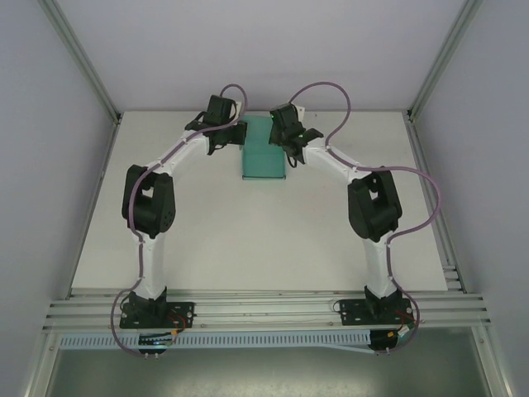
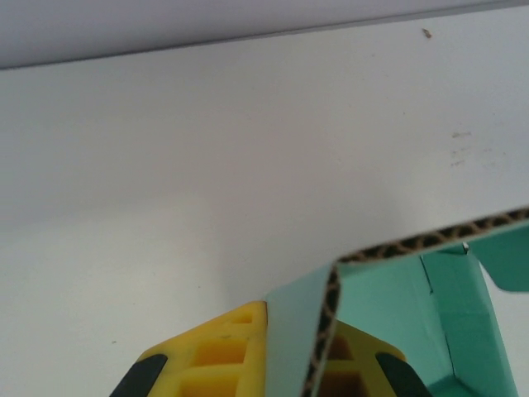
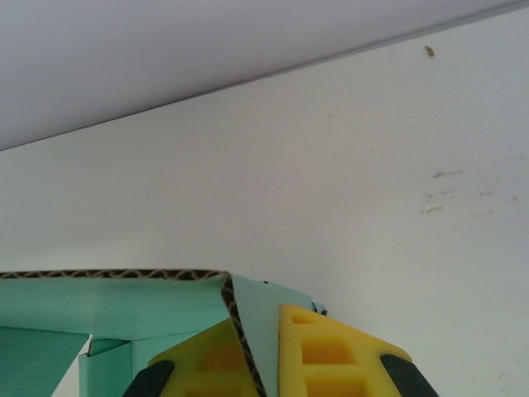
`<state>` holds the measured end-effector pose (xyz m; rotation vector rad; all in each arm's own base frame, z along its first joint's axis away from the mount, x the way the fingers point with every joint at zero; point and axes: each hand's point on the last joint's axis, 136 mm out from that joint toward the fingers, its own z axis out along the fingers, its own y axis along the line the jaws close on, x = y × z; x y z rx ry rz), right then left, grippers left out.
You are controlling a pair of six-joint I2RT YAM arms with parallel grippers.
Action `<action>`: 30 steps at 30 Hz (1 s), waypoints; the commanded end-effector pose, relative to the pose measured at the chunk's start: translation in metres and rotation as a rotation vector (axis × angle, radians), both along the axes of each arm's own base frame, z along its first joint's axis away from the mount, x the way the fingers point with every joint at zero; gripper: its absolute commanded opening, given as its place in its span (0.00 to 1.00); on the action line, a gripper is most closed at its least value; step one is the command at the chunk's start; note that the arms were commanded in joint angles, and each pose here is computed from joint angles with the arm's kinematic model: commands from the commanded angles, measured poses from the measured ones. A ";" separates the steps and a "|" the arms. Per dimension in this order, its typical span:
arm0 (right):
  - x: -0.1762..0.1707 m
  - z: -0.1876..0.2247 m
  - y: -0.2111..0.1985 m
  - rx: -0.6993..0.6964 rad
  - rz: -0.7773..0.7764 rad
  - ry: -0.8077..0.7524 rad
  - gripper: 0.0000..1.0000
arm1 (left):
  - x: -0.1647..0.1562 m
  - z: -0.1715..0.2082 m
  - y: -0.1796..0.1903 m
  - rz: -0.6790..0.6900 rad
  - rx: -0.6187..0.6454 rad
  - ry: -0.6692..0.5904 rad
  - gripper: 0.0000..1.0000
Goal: Assemble paper box
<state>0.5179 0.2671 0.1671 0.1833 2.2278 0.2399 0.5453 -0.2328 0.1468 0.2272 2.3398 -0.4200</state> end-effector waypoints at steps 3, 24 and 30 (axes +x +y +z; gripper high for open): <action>-0.012 -0.022 0.022 0.084 -0.003 0.009 0.00 | -0.004 -0.005 -0.038 -0.009 -0.207 0.042 0.00; -0.097 -0.098 -0.001 -0.072 -0.039 -0.010 0.00 | -0.112 -0.090 -0.038 -0.127 -0.304 0.184 0.00; -0.104 -0.102 0.009 -0.054 -0.040 -0.018 0.00 | -0.109 -0.075 -0.044 -0.057 -0.396 0.259 0.00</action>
